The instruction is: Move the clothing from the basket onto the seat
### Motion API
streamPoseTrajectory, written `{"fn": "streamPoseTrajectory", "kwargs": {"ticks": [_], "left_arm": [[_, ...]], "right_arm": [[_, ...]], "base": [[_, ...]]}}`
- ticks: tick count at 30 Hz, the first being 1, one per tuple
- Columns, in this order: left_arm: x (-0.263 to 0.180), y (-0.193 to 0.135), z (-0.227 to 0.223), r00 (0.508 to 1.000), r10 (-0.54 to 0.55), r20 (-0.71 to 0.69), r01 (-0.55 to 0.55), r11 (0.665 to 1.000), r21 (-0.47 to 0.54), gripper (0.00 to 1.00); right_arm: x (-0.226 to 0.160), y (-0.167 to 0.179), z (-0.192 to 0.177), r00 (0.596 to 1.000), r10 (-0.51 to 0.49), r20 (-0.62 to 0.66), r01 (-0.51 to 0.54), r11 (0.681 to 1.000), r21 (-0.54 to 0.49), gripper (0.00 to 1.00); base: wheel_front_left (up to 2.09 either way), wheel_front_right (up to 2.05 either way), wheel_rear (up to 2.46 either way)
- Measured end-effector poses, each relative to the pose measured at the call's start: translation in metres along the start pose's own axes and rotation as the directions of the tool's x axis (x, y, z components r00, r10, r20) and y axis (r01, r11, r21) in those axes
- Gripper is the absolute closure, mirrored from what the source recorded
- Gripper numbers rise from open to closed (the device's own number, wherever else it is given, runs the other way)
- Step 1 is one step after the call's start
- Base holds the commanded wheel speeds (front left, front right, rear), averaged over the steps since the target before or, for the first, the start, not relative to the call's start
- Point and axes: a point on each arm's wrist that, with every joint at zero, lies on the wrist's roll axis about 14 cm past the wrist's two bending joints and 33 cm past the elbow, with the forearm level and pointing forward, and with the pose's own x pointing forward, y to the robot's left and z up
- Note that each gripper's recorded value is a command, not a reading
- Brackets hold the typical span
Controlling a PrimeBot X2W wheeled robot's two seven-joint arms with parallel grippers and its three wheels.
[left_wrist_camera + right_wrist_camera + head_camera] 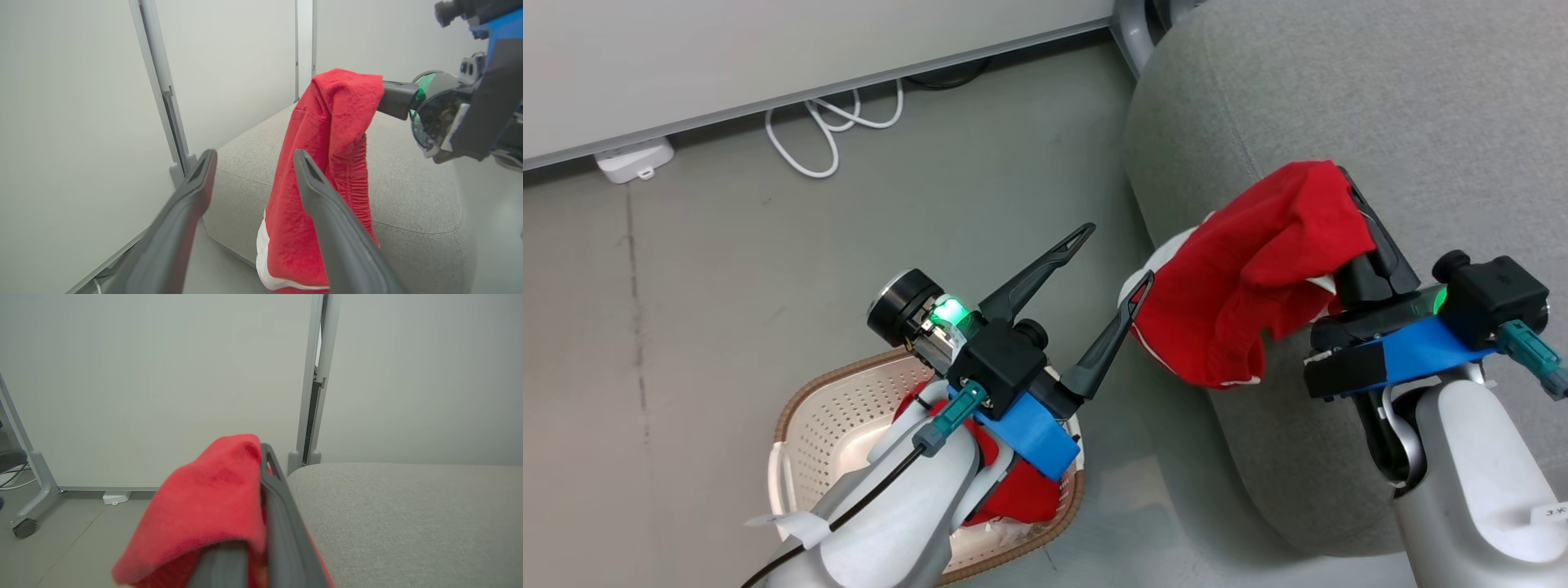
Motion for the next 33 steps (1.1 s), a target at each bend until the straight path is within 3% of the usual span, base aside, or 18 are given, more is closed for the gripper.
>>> {"fn": "streamPoseTrajectory", "kwargs": {"ticks": [8, 17, 25, 33], "left_arm": [[0.015, -0.015, -0.008, 0.998, -0.067, -0.001, 0.067, 0.998, -0.018, 0.00], [0.022, -0.017, -0.013, 0.996, -0.092, 0.001, 0.092, 0.995, -0.030, 0.00], [0.032, -0.001, -0.028, 0.996, -0.090, 0.002, 0.090, 0.995, -0.040, 0.00], [0.041, 0.022, -0.059, 0.996, -0.089, -0.011, 0.088, 0.994, -0.061, 0.00]], "right_arm": [[-0.021, -0.032, -0.006, 0.994, -0.105, -0.023, 0.104, 0.995, -0.006, 1.00], [-0.026, -0.045, -0.002, 0.988, -0.155, -0.006, 0.155, 0.988, -0.007, 1.00], [0.019, -0.073, 0.048, 0.970, -0.178, 0.164, 0.190, 0.980, -0.065, 1.00], [0.067, -0.120, 0.106, 0.909, -0.214, 0.356, 0.290, 0.941, -0.175, 1.00]], "base": [[0.00, 0.00, 0.00], [0.00, 0.00, 0.00], [0.00, 0.00, 0.00], [0.00, 0.00, 0.00]]}}
